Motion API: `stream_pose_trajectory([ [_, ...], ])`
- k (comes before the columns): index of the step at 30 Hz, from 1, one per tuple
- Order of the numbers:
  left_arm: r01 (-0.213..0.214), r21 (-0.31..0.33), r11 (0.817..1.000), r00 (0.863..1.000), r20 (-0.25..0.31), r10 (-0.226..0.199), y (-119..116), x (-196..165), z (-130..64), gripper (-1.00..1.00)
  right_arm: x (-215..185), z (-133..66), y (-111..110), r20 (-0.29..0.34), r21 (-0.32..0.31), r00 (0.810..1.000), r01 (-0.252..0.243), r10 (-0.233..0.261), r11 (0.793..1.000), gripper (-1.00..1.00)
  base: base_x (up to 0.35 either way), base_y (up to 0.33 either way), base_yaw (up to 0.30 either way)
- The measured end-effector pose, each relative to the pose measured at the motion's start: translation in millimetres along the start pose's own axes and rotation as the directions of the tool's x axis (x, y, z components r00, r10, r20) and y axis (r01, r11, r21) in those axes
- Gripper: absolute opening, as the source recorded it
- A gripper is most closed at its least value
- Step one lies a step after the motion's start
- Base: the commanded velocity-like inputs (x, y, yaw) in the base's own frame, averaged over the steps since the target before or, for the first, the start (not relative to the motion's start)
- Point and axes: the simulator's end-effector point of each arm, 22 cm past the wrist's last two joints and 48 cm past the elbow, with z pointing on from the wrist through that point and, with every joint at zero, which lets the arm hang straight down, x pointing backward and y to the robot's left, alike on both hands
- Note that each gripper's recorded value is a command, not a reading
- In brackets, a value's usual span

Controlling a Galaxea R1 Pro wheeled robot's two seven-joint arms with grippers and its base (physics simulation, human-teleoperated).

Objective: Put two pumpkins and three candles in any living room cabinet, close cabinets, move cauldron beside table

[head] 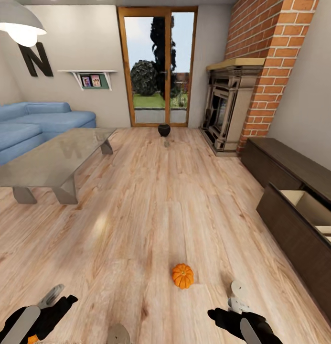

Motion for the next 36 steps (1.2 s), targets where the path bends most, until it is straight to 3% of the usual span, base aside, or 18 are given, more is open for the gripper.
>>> stream_pose_trajectory([
  [16,-0.001,-0.002,1.0,1.0,0.0,0.001,0.3,0.0,0.2,1.0,0.0,0.0,-0.1,0.0,0.0,1.0,0.0,0.0,1.0,1.0,-0.02,-0.088,0.013],
  [36,-0.002,-0.002,1.0,1.0,0.0,0.002,0.2,0.3,0.1,1.0,0.0,0.0,-0.1,0.0,0.0,1.0,0.0,0.0,1.0,1.0,0.112,-0.004,0.0],
])
